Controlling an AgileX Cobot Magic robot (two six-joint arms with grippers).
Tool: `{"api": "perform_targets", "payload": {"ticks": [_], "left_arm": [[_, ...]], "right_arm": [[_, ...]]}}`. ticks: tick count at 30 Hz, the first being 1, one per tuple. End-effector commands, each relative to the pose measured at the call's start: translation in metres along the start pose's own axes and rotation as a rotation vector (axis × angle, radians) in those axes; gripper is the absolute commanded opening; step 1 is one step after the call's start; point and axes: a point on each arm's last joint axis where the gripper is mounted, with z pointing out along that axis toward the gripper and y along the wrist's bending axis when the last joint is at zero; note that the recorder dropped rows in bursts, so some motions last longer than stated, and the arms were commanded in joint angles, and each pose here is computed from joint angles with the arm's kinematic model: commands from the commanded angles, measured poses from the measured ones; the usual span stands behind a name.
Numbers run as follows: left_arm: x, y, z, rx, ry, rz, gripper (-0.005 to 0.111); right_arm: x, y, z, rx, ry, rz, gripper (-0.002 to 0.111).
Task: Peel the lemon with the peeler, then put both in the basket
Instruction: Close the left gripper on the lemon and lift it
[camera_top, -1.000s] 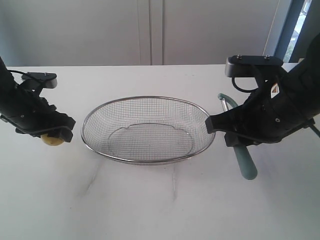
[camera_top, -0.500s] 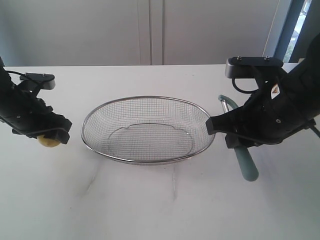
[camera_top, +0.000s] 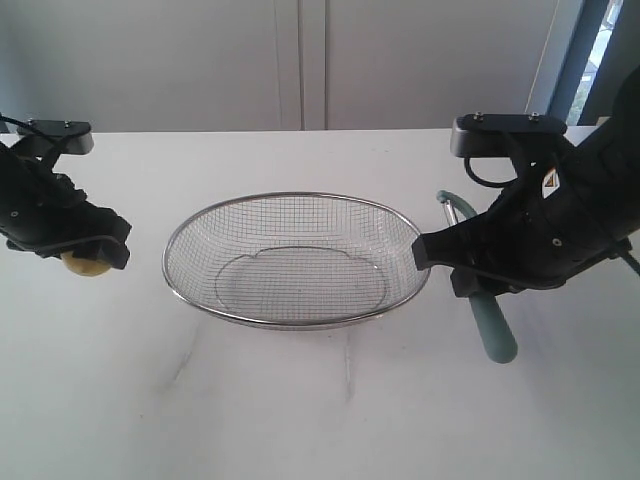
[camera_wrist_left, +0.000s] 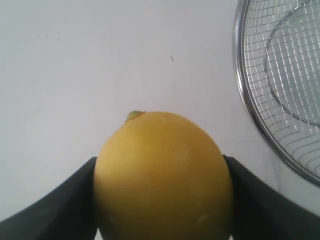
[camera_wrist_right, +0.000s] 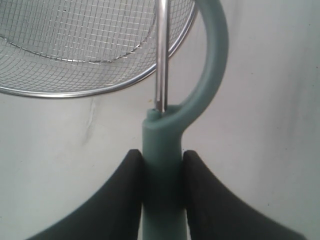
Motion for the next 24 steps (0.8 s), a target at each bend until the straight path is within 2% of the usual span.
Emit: {"api": "perform_targets", "payload": {"ticks": [1,9,24], "left_arm": [[0.009,-0.005,-0.013,0.016,0.015,-0.006,0.0],[0.013,-0.015,-0.055,0.015,-0.055,0.035,0.0],[0.014,-0.018,-0.069,0.012,-0.09,0.051,0.0]], "right_arm": [[-0.002,-0.001,-0.004,0.003,-0.012,-0.002,0.0],[-0.002,-0.001,-0.004,0.004,-0.01,-0.003,0.0],[-0.002,-0.002,-0.004,0.009,-0.011,-0.016,0.0]]}}
